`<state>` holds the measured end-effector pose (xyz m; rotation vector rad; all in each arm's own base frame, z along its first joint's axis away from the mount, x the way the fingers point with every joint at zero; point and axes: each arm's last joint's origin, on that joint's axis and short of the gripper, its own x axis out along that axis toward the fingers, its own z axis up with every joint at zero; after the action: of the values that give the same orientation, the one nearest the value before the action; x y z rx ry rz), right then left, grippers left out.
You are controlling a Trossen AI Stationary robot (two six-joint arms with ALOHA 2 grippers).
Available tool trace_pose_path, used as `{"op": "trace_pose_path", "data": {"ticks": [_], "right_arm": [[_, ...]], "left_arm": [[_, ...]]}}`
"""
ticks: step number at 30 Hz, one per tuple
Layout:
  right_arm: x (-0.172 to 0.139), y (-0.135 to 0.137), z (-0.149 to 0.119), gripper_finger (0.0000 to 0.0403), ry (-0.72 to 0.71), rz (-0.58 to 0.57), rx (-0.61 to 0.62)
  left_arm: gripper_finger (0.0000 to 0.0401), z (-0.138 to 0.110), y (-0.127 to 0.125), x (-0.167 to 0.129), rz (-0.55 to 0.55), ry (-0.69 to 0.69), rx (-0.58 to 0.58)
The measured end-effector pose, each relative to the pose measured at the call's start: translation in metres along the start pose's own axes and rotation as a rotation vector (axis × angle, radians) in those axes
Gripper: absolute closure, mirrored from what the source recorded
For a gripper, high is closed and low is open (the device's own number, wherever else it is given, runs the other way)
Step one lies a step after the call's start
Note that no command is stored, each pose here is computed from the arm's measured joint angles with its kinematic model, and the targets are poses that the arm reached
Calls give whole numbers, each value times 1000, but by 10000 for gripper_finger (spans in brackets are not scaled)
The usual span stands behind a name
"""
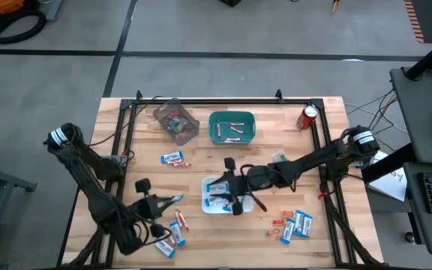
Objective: Sort candy
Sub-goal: Put the white chocolate bar into the white bin
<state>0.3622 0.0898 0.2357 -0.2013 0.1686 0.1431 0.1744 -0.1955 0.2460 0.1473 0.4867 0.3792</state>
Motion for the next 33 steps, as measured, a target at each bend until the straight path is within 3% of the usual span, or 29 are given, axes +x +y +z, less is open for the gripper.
{"op": "trace_pose_path", "data": {"ticks": [6,11,33], "right_arm": [[15,-1,6,250,-23,-10,-34],[19,4,9,250,-46,72,-97],[21,0,6,252,-33,54,-144]], "left_arm": [[392,14,-1,22,33,-23,143],[392,21,0,40,30,7,227],[392,41,-1,60,-14,-53,185]]}}
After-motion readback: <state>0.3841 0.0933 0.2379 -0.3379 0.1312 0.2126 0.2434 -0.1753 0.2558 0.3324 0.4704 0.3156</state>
